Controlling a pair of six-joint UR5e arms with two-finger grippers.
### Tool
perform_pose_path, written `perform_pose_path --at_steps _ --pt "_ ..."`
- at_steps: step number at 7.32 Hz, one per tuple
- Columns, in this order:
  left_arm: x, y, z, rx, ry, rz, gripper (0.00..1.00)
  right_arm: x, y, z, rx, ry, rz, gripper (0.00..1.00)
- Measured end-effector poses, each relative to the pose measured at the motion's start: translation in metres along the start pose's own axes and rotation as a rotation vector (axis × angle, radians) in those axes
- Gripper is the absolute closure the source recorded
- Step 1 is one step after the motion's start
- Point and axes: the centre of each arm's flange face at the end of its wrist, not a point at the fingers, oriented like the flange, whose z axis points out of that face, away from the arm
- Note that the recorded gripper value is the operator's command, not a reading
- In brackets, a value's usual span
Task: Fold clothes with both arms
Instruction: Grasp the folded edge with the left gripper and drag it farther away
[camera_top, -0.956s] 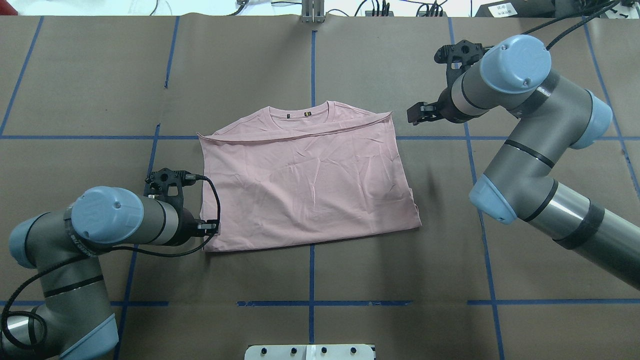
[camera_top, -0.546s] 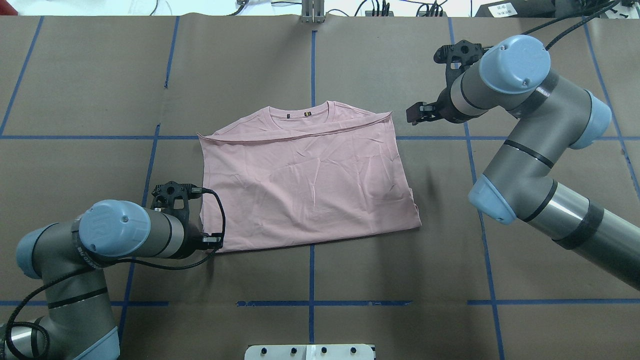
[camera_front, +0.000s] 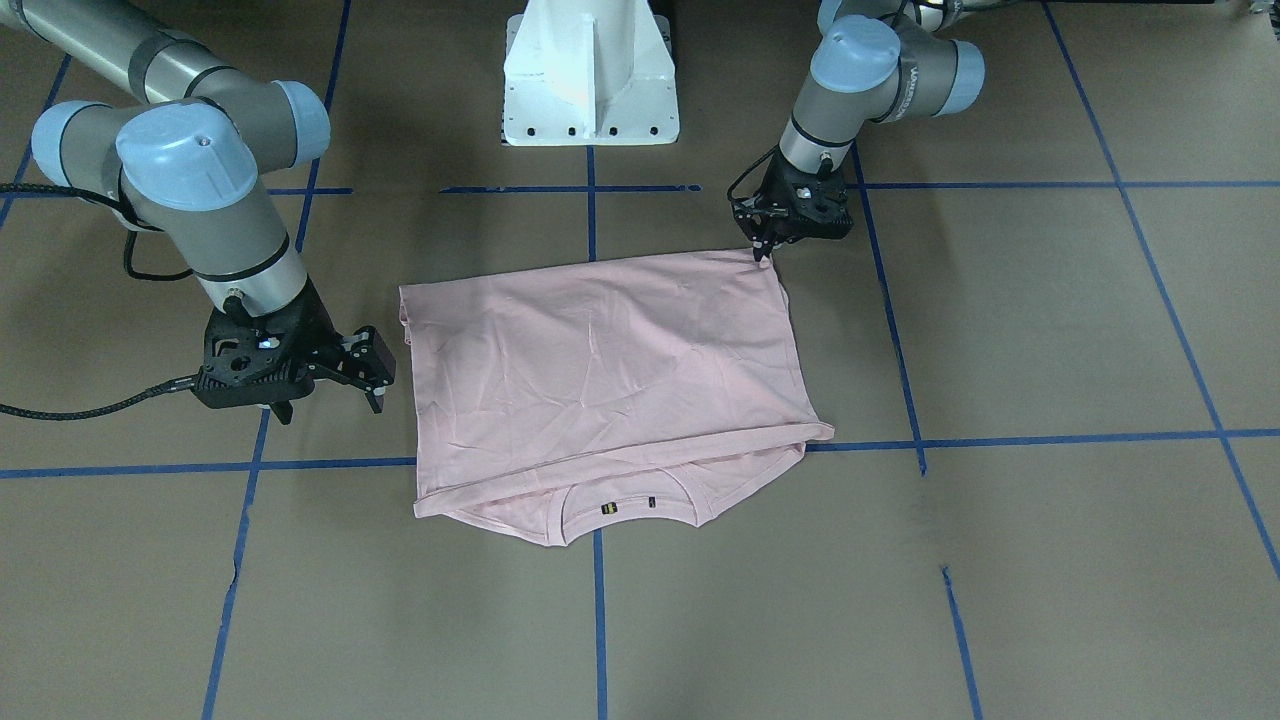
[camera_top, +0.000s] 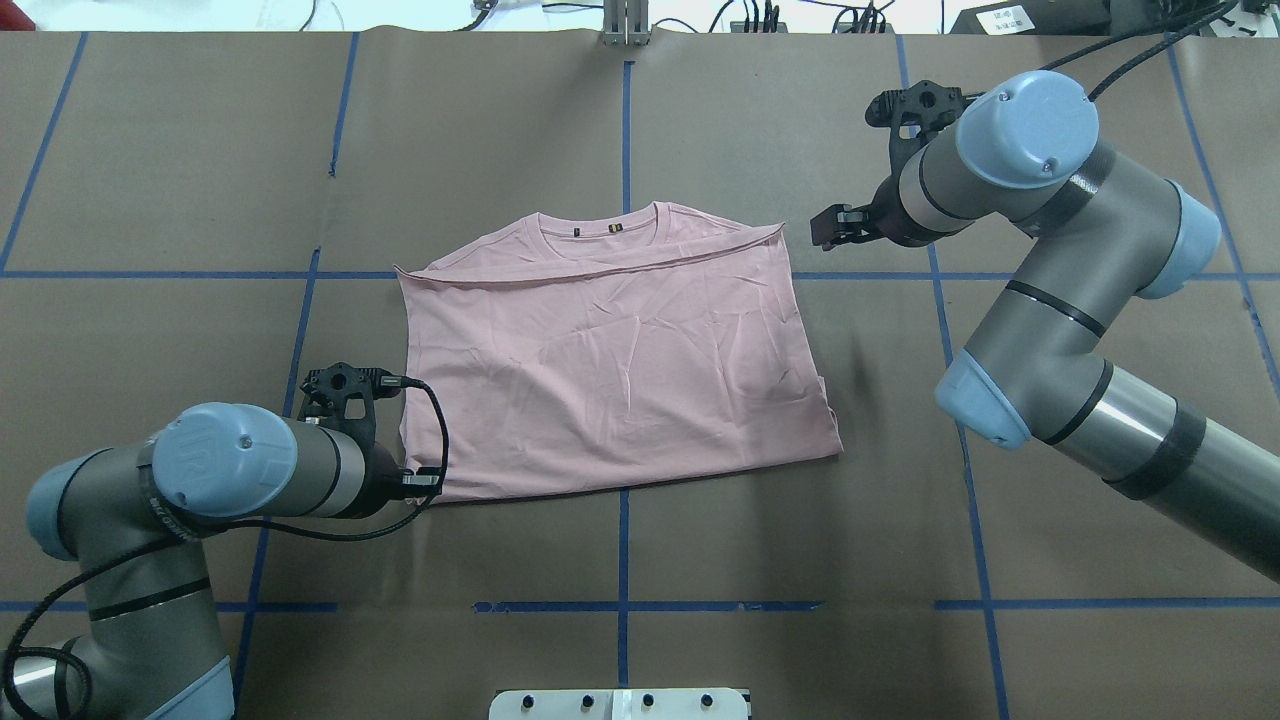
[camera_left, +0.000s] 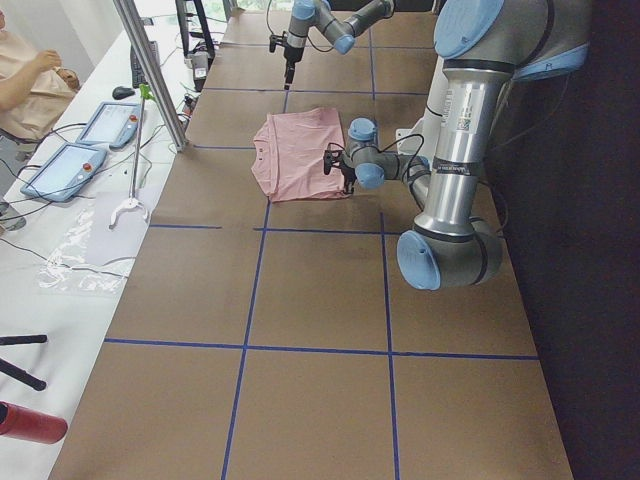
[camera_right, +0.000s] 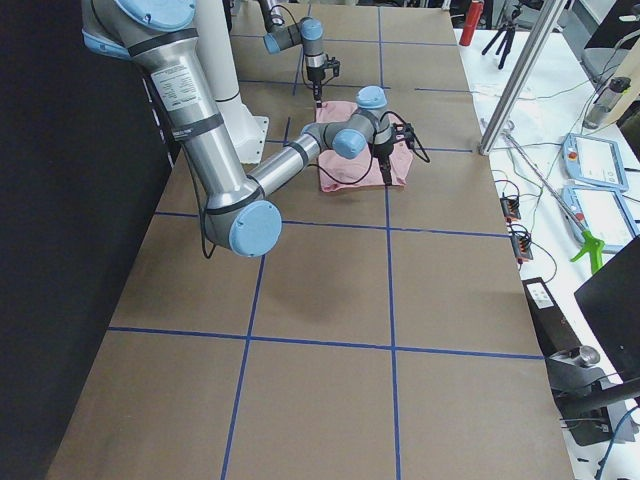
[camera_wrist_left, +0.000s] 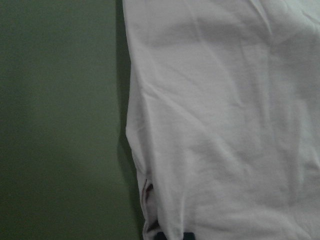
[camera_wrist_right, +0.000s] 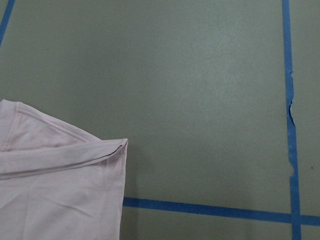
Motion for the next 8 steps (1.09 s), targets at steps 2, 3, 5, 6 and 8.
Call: perform_pose_path --at_steps 2,3,5,6,8 --pt "-0.020 -0.024 -0.019 0.045 -0.012 0.085 1.00 -0.003 0.002 0.003 -0.001 0.001 -0.005 0.00" --pt "-0.038 -0.054 -0.028 0.089 -0.040 0.130 1.00 -0.004 0.002 0.003 -0.001 0.001 -0.006 0.00" --pt "-0.094 -0.139 -0.037 0.180 -0.146 0.218 1.00 -0.005 0.003 0.005 -0.003 0.003 -0.005 0.00" --pt "-0.115 -0.198 -0.037 0.221 -0.208 0.255 1.00 -0.006 0.003 0.006 -0.004 0.002 -0.004 0.00" --pt "-0.135 -0.321 -0.014 0.280 -0.282 0.269 1.00 -0.010 0.004 0.006 -0.007 0.000 0.003 0.00"
